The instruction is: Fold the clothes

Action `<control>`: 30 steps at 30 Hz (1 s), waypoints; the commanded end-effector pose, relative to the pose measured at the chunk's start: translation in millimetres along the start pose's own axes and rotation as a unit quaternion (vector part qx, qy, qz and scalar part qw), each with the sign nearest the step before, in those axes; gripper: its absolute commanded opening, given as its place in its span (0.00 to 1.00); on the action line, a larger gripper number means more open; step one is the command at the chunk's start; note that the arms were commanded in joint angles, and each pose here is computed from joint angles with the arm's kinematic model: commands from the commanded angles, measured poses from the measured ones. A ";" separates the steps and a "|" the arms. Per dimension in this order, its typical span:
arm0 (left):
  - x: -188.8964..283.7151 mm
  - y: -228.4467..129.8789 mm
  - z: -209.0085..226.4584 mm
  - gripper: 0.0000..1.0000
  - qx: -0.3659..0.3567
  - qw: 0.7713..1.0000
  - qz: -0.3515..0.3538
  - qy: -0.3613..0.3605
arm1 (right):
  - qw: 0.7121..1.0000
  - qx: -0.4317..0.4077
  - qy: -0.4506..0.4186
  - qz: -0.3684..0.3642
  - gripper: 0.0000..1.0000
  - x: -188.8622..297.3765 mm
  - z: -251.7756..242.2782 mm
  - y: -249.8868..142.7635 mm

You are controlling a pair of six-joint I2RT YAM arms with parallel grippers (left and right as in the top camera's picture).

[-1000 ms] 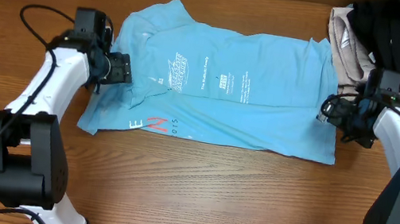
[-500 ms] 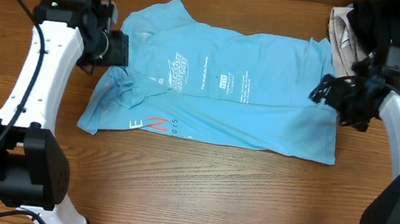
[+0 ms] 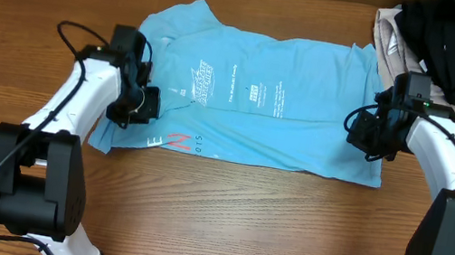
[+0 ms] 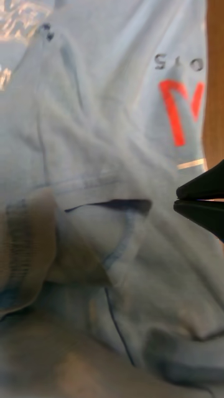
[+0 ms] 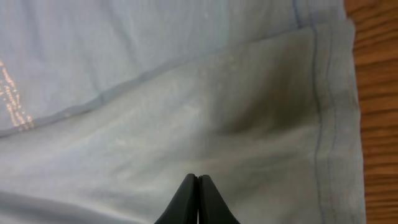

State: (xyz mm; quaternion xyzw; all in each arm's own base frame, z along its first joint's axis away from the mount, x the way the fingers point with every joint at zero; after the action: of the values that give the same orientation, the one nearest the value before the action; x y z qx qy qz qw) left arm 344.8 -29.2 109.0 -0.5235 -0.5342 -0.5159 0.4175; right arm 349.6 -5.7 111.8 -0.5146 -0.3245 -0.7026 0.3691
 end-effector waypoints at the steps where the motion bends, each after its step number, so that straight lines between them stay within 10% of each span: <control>1: -17.5 -6.3 4.7 0.04 0.020 1.000 -0.002 0.012 | 1.000 0.001 -0.012 -0.014 0.04 -4.4 -4.6 1.0; 30: -32.4 -76.3 69.4 0.04 0.109 0.970 0.117 0.184 | 0.981 -0.118 -0.117 0.097 0.08 -50.5 -64.5 -81.3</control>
State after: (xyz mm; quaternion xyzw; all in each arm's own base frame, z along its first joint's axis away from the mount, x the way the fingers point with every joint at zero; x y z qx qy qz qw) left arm 299.2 21.1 67.8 -0.4412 -0.4690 -0.5084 0.5717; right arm 298.1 -5.5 66.1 -0.5798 -0.2706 -0.6889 0.3406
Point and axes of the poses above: each gripper's point midway between its finger pads, its own x axis back along the fingers, its own z axis along the line the jaws close on, y = z × x, the point moved 7 cm from there along x, back along the fingers, and after that the axes turned 13 degrees about -x, right-handed, at the moved point
